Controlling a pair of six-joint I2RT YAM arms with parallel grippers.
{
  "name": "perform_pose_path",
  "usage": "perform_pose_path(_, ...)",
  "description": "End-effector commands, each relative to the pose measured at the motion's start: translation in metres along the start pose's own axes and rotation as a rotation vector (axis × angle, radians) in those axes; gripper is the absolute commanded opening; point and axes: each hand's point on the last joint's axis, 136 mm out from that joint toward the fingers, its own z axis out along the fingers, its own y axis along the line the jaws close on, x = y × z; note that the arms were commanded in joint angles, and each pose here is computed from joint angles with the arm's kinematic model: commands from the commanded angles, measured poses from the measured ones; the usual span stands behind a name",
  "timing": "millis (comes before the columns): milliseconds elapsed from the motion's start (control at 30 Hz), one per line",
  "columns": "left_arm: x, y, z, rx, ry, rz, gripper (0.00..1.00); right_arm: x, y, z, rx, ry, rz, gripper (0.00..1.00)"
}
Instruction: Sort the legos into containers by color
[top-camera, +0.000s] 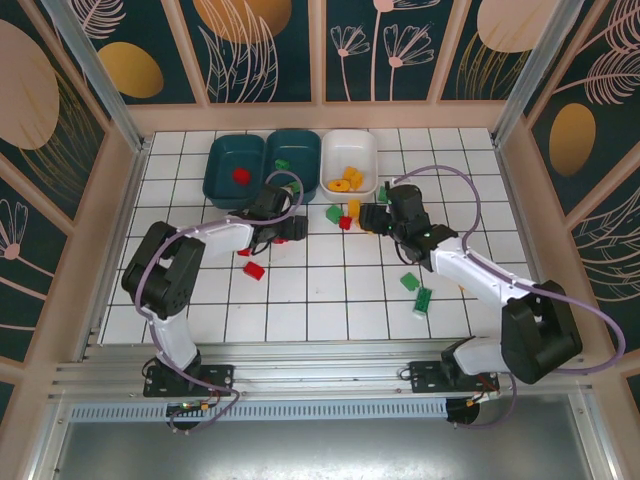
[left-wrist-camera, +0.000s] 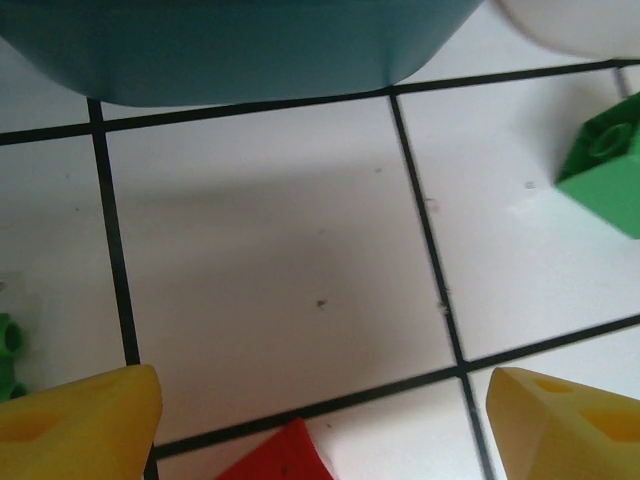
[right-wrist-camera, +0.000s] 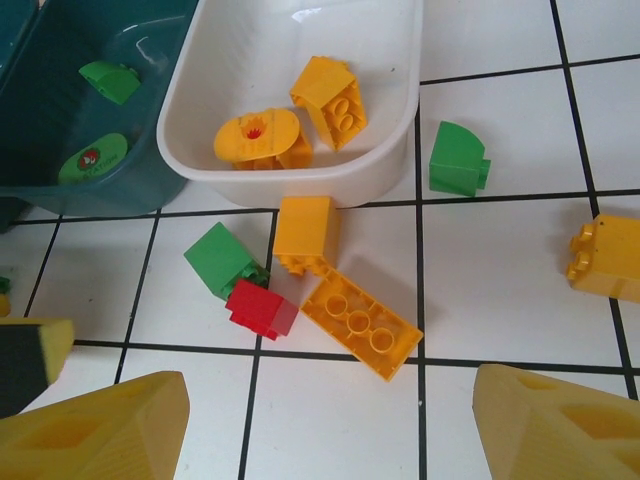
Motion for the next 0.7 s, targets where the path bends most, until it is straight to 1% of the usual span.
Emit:
perform_pose_path(0, 0.005, 0.003, 0.006, -0.023, 0.028, 0.064, 0.84, 0.003, -0.012, -0.007, 0.034, -0.006, 0.011, 0.76)
perform_pose_path(133, 0.016, 0.005, 0.007, -0.027, 0.070, 0.051, 0.82, 0.006, -0.015, -0.013, 0.039, -0.010, 0.014, 0.76)
perform_pose_path(233, 0.025, 0.006, -0.002, -0.014, 0.078, 0.015, 0.80, 0.007, -0.017, -0.016, 0.041, -0.016, 0.015, 0.76)
perform_pose_path(300, 0.026, 0.001, -0.011, 0.021, 0.066, -0.001, 0.79, 0.008, -0.018, -0.016, 0.043, -0.016, 0.017, 0.76)
perform_pose_path(433, 0.029, -0.014, -0.025, 0.101, 0.078, -0.025, 0.76, 0.007, -0.016, -0.014, 0.036, -0.014, 0.017, 0.76)
perform_pose_path(533, 0.022, -0.027, -0.036, 0.162, 0.062, -0.026, 0.75, 0.007, -0.015, -0.014, 0.031, -0.009, 0.017, 0.76)
perform_pose_path(600, 0.023, -0.033, -0.038, 0.191, 0.066, -0.023, 0.74, 0.006, -0.015, -0.015, 0.034, -0.012, 0.017, 0.76)
perform_pose_path(633, 0.014, -0.038, -0.048, 0.215, 0.038, -0.020, 0.74, 0.006, -0.016, -0.016, 0.037, -0.013, 0.016, 0.76)
perform_pose_path(667, 0.014, -0.038, -0.048, 0.214, 0.038, -0.022, 0.74, 0.006, -0.017, -0.016, 0.039, -0.012, 0.016, 0.76)
